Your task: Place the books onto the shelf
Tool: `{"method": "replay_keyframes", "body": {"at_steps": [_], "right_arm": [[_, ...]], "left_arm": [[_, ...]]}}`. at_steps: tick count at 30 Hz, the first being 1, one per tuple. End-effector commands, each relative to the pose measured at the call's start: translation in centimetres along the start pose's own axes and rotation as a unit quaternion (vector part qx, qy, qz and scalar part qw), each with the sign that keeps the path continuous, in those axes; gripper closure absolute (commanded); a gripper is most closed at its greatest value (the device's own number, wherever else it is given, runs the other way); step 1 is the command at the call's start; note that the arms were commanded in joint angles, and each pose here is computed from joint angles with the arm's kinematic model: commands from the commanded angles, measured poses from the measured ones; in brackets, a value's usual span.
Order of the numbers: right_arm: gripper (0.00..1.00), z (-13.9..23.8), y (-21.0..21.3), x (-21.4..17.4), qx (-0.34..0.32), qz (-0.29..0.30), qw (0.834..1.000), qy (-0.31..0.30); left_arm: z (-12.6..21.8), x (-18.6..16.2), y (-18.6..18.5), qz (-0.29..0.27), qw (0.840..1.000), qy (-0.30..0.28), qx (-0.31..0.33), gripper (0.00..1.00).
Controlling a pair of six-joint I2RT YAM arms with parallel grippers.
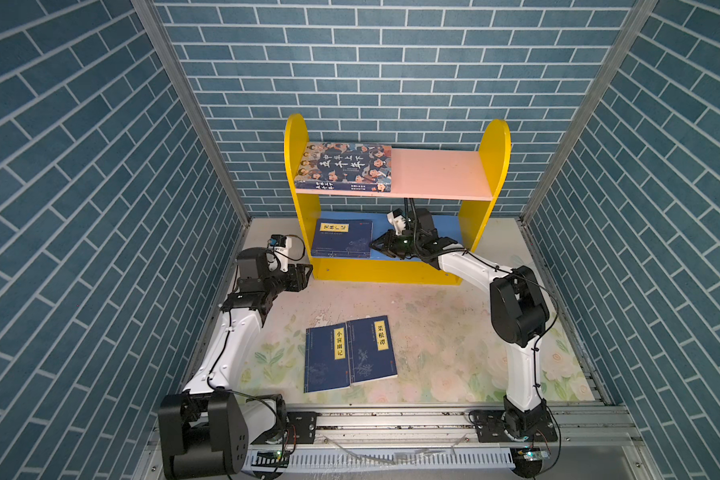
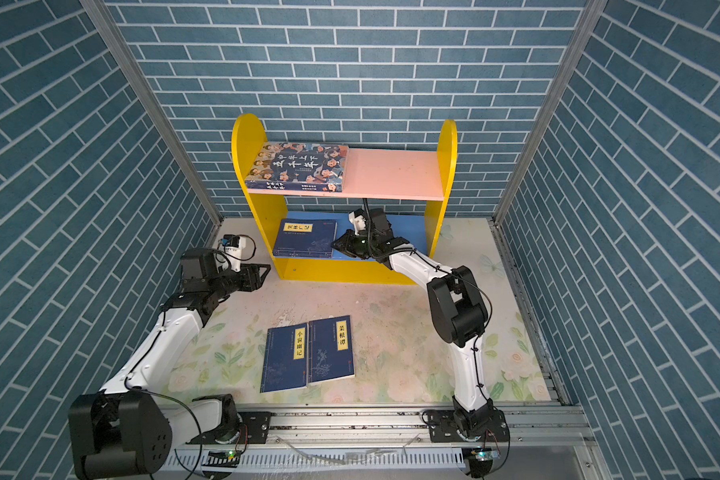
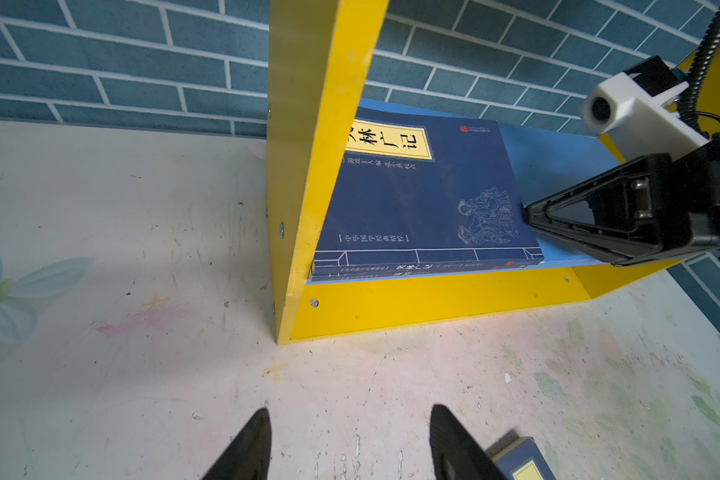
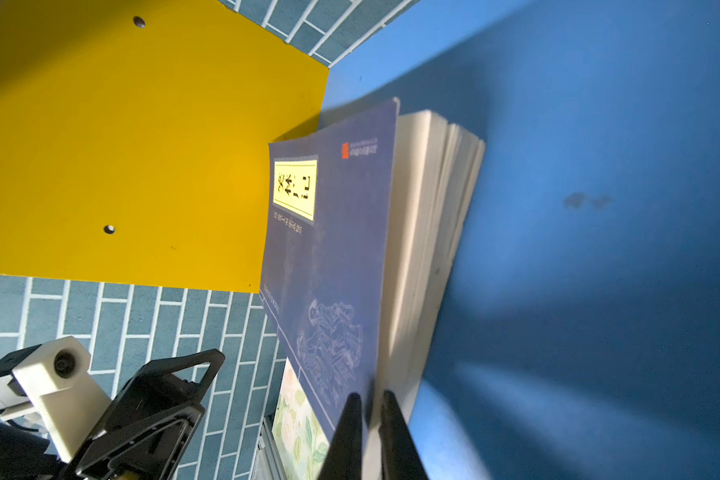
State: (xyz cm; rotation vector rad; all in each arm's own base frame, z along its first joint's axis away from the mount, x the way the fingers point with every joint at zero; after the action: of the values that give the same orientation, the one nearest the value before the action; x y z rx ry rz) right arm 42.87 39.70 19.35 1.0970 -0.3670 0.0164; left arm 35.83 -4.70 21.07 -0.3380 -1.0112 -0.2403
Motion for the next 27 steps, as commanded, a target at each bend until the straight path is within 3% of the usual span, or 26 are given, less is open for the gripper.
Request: {"method": "replay_keyframes", "body": {"at_steps": [1, 20, 27], "right_arm": [[0.87, -0.4, 1.7, 0.4, 0.025, 0.014, 1.000, -0.001], [0.87, -0.3, 2.1, 0.7, 0.025, 0.017, 1.000, -0.003], [0.78, 1.4, 2.6, 1.2, 0.013, 0.037, 0.998, -0.039]], "left_arm": [[0.4, 0.8, -0.1, -0.002, 1.000, -0.011, -0.004, 0.38], [0.4, 0.5, -0.3, 0.001, 1.000, -0.010, -0.008, 0.38], [1.0, 0.9, -0.6, 0.004, 1.000, -0.010, -0.010, 0.38]]}}
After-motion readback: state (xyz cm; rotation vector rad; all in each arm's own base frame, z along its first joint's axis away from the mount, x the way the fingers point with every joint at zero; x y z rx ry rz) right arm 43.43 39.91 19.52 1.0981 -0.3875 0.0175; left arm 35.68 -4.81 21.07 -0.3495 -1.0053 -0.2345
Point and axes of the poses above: each gripper's point midway between its finger pads, its own z axis back along the fingers, its own y axis along the line the jaws close on, x = y × z, the point moved 1 cm from there along z, back along the fingers, and after that the axes turned 8 degrees about -z, right-handed, at the moved point
